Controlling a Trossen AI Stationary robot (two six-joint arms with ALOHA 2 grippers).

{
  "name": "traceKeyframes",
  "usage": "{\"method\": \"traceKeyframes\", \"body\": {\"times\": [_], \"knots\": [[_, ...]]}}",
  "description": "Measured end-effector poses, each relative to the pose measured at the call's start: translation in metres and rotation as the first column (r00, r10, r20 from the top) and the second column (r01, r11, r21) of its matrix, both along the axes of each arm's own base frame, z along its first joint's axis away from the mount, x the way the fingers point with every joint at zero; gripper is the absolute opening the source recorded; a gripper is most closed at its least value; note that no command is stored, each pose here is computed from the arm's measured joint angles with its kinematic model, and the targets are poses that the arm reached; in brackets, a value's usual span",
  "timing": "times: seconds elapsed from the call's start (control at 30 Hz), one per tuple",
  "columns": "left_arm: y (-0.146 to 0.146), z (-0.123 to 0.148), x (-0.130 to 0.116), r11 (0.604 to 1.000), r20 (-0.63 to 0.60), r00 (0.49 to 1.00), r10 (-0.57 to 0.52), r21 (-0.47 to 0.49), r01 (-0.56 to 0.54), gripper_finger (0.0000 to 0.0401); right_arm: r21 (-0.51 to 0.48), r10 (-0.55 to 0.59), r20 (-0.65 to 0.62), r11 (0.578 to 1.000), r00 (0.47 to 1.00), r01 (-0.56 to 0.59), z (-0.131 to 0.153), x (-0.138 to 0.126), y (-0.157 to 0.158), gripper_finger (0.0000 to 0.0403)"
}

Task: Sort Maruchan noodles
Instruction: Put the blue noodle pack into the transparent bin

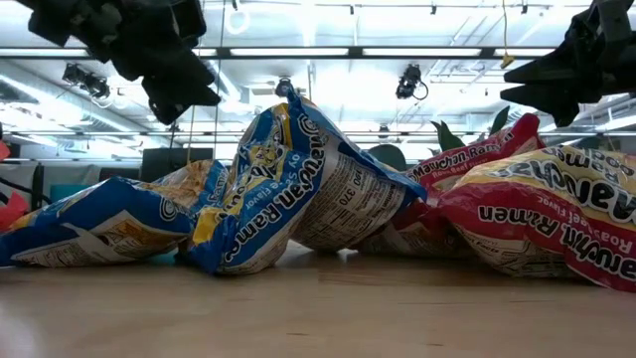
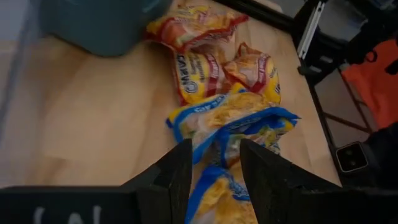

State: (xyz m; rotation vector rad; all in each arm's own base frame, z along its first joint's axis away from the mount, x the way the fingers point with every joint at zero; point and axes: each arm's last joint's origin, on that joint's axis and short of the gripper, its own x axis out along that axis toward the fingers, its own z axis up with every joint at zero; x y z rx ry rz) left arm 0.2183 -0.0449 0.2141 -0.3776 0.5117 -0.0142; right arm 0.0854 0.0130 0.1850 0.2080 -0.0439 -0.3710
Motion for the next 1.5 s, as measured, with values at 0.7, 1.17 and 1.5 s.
{"method": "traceKeyframes", "body": {"times": [0.7,1.17,1.5], "knots": [[-0.036,-0.053,0.019,0.98,-0.274,0.959,-0.072,0.16,0.119,0.0141,0.0,0.0,0.0,1.0,1.0,0.0,0.0,0.0,0.0,0.0199],[-0.037,-0.053,0.018,0.982,-0.28,0.959,-0.045,0.161,0.093,0.0088,0.0,0.0,0.001,1.0,1.0,0.0,0.0,0.0,0.0,0.0199],[-0.035,-0.045,0.016,0.986,-0.252,0.966,-0.061,0.136,0.098,0.0007,0.0,0.0,0.0,1.0,1.0,0.0,0.0,0.0,0.0,0.0199]]}}
